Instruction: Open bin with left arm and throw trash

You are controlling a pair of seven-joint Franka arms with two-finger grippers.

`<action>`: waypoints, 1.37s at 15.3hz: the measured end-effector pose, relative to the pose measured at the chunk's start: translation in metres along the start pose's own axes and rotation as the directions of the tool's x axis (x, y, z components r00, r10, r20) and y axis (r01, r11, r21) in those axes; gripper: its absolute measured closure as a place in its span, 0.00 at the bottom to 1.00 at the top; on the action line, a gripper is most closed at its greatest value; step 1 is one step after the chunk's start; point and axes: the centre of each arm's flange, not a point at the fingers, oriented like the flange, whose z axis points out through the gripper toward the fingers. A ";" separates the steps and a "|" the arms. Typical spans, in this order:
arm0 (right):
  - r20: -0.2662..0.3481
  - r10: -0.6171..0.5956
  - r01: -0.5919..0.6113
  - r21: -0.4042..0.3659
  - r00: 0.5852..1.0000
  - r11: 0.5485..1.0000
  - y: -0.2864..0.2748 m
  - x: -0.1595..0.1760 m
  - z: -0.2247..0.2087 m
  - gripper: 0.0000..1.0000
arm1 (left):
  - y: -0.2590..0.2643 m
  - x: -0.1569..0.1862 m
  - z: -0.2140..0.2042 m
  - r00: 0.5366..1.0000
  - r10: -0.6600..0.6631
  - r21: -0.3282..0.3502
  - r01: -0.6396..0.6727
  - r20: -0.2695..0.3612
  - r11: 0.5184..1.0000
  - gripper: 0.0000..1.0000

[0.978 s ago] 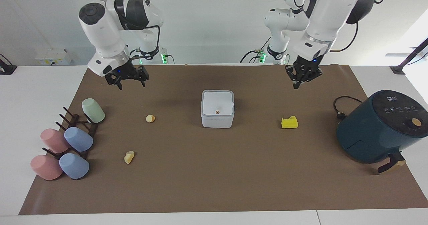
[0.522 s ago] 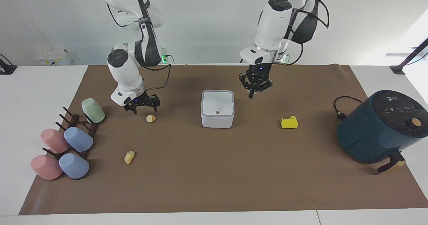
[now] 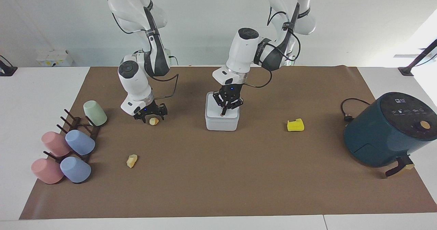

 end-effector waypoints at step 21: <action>0.099 0.217 -0.228 0.114 0.971 0.967 -0.143 0.044 -0.123 0.95 | -0.211 -0.017 -0.128 0.878 -0.342 0.270 0.258 0.335 0.927 0.93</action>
